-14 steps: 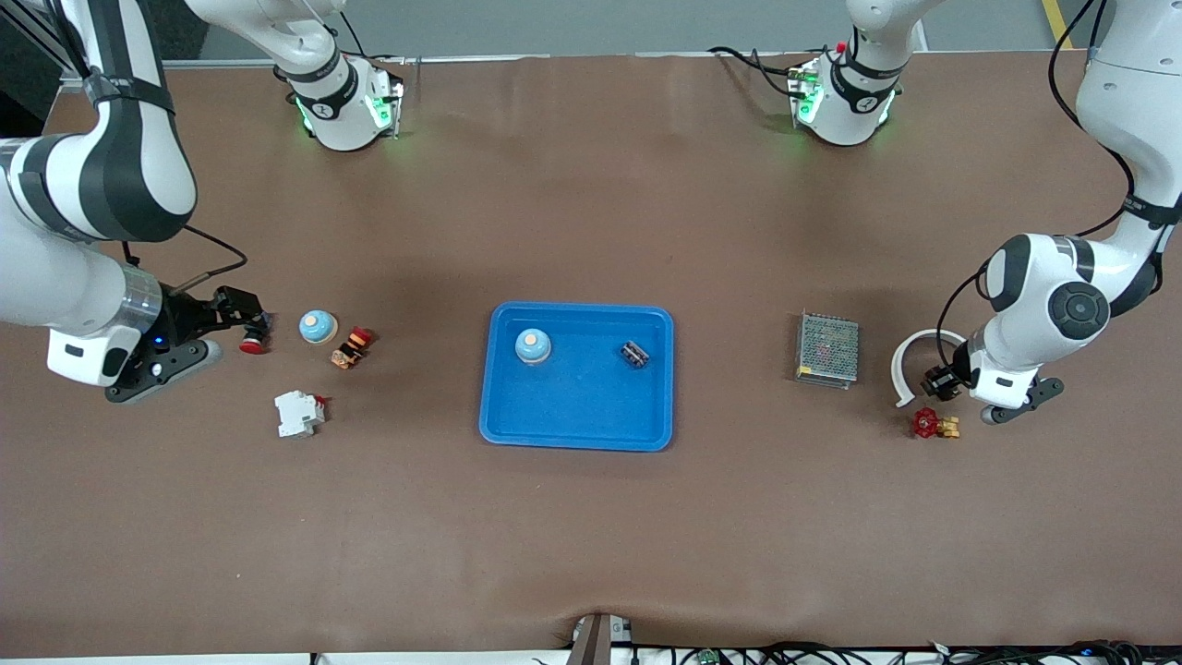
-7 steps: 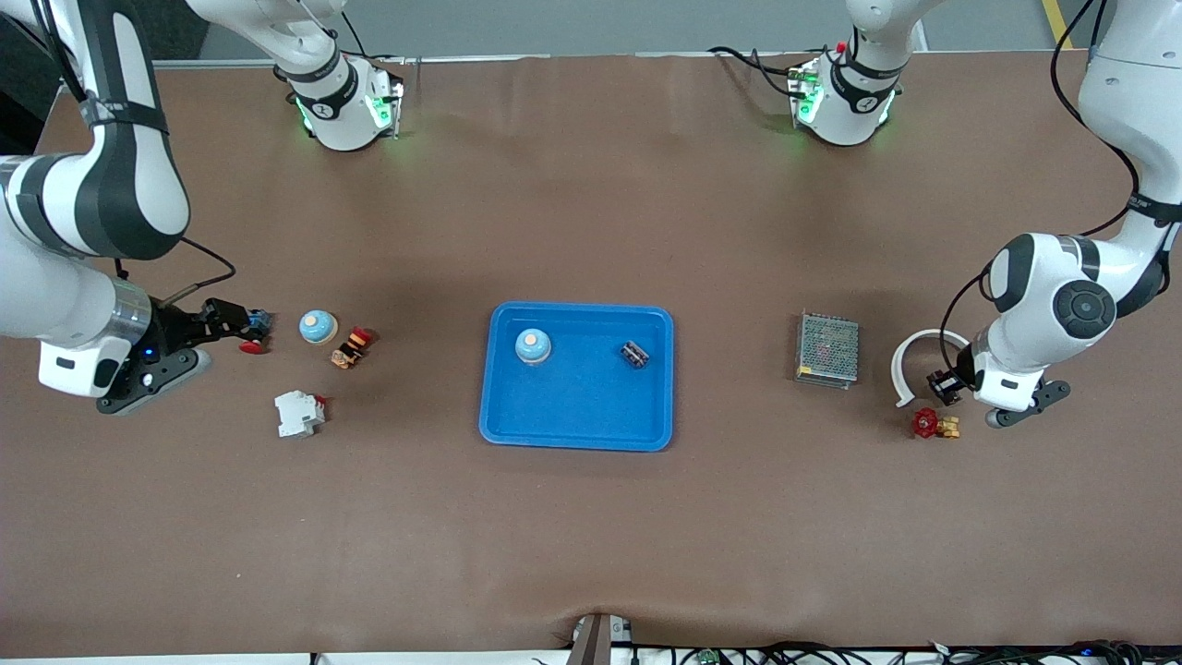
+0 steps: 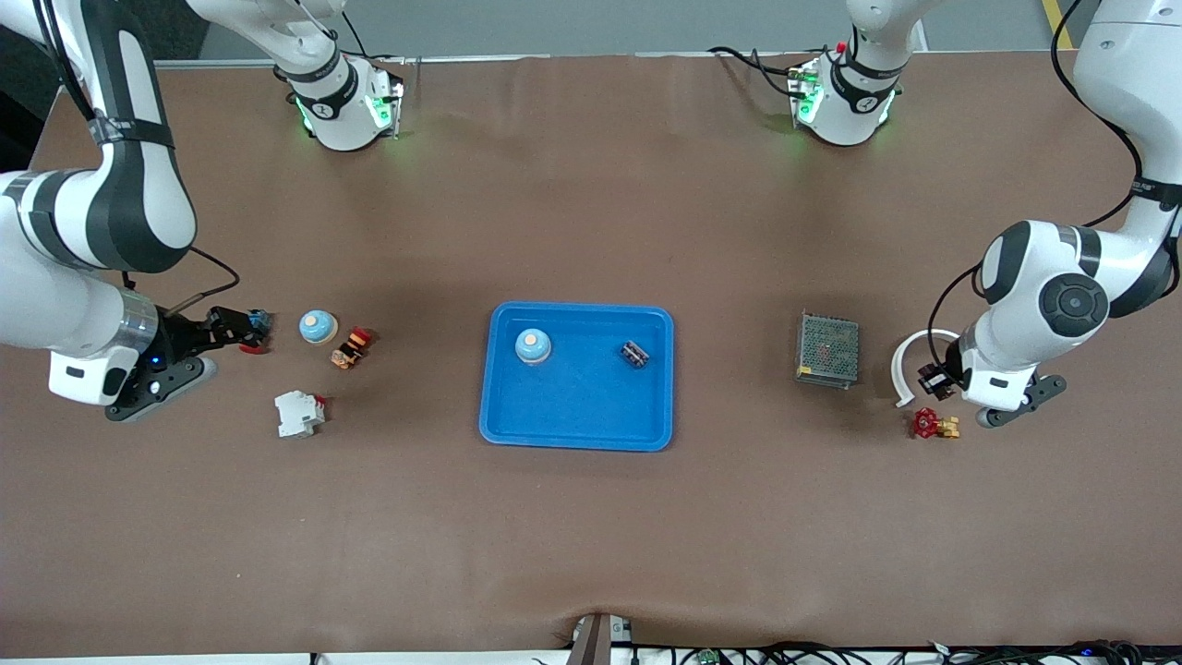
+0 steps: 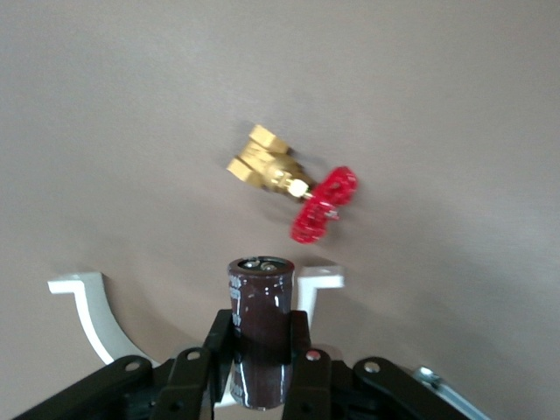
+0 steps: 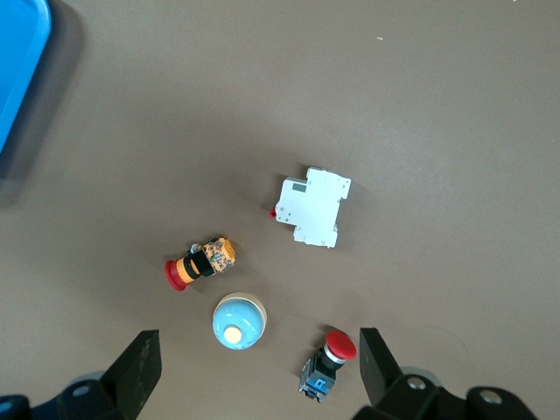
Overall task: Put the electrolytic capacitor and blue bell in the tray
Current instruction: 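Grasp the second blue bell with the right gripper while the left gripper lifts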
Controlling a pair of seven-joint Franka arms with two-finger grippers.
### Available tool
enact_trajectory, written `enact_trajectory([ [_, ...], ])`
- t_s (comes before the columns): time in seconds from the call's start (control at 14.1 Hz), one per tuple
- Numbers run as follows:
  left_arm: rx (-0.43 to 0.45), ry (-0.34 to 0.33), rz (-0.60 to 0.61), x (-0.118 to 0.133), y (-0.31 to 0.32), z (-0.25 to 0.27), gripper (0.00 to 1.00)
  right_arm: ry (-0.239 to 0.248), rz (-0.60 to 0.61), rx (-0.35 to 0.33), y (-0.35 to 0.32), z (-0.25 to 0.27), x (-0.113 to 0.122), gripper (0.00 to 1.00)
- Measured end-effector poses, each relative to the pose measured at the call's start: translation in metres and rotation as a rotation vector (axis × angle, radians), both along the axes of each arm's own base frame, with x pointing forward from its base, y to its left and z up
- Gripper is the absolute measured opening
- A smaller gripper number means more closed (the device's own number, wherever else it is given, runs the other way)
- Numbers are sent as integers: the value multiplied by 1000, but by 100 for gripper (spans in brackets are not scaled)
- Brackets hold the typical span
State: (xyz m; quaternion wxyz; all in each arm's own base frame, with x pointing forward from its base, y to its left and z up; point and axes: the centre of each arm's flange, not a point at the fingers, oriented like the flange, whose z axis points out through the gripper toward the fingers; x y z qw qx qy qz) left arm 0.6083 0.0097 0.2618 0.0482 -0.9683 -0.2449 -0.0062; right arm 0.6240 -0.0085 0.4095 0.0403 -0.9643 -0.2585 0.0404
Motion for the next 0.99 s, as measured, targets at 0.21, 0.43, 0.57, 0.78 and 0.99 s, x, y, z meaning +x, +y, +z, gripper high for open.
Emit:
enact_trajectory([
  [0.21, 1, -24, 49, 16, -35, 26, 30, -10, 27, 0, -4, -14, 3, 100],
  [0.43, -23, -55, 118, 32, -93, 35, 30, -48, 100, -2, -26, -58, 1, 100],
  [0.57, -40, -57, 148, 38, -127, 33, 30, -42, 120, -3, -32, -88, -8, 100],
  [0.78, -67, -64, 179, 47, -154, 32, 30, -18, 133, 0, -28, -117, -20, 100],
  [0.99, -125, -72, 225, 55, -194, 38, 30, -5, 140, 1, -24, -142, -36, 100],
])
